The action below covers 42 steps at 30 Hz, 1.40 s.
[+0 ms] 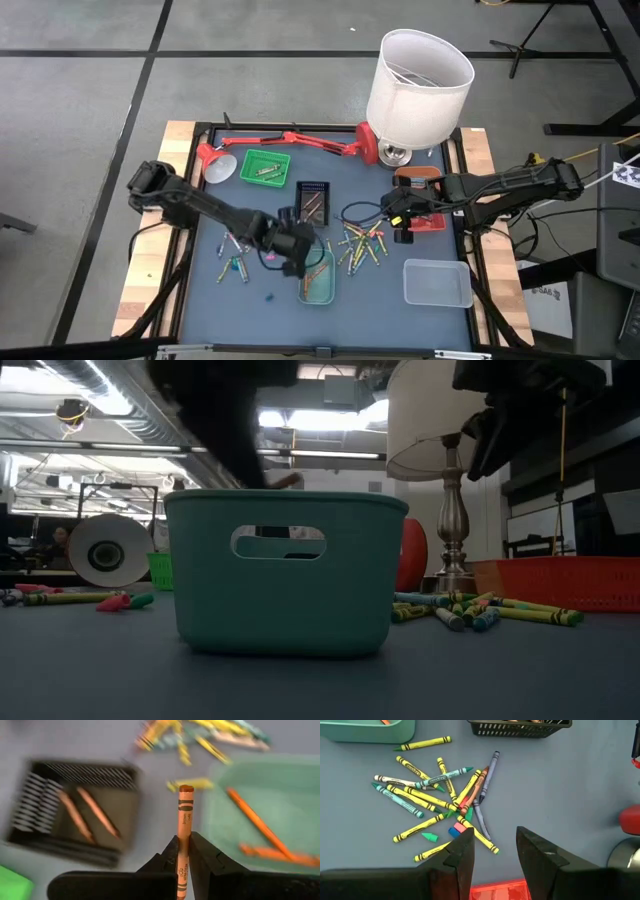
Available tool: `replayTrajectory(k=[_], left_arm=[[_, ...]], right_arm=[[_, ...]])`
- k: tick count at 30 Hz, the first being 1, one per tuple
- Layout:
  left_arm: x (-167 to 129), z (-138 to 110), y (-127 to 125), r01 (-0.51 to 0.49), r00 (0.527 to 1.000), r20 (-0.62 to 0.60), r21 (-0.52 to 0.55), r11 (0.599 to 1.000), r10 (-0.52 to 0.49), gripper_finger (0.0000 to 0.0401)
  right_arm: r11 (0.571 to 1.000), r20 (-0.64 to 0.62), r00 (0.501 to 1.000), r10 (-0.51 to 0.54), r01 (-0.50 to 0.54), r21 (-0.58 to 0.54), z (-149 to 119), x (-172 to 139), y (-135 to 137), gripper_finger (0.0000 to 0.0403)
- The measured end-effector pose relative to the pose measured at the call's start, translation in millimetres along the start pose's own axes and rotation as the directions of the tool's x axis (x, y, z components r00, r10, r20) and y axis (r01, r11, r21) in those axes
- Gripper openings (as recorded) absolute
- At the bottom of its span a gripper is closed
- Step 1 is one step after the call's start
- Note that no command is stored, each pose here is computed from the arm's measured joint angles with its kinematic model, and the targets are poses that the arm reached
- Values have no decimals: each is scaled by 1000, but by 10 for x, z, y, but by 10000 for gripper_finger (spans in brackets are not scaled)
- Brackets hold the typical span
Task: Sort crayons
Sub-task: Put the brown crayon into the black bin, then put the green crayon into the transparent bin
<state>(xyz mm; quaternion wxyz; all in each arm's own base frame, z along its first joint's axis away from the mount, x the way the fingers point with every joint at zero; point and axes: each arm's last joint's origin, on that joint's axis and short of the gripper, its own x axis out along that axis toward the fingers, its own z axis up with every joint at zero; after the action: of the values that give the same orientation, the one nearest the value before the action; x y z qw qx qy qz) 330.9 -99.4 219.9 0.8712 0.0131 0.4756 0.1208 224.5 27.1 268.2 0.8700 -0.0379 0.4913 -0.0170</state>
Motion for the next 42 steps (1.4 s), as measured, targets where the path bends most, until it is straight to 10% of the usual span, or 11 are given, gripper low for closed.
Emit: replayTrajectory(k=[19,42], left_arm=[[286,371,926,-198,967,105,-249,948,230,8],[312,381,1035,-200,966,96,-299,933,238,104]], right_arm=[[1000,5,1000,1,-1,2,4,0,0,144],[972,-191,981,-16,-30,-233,49,632,91,144]])
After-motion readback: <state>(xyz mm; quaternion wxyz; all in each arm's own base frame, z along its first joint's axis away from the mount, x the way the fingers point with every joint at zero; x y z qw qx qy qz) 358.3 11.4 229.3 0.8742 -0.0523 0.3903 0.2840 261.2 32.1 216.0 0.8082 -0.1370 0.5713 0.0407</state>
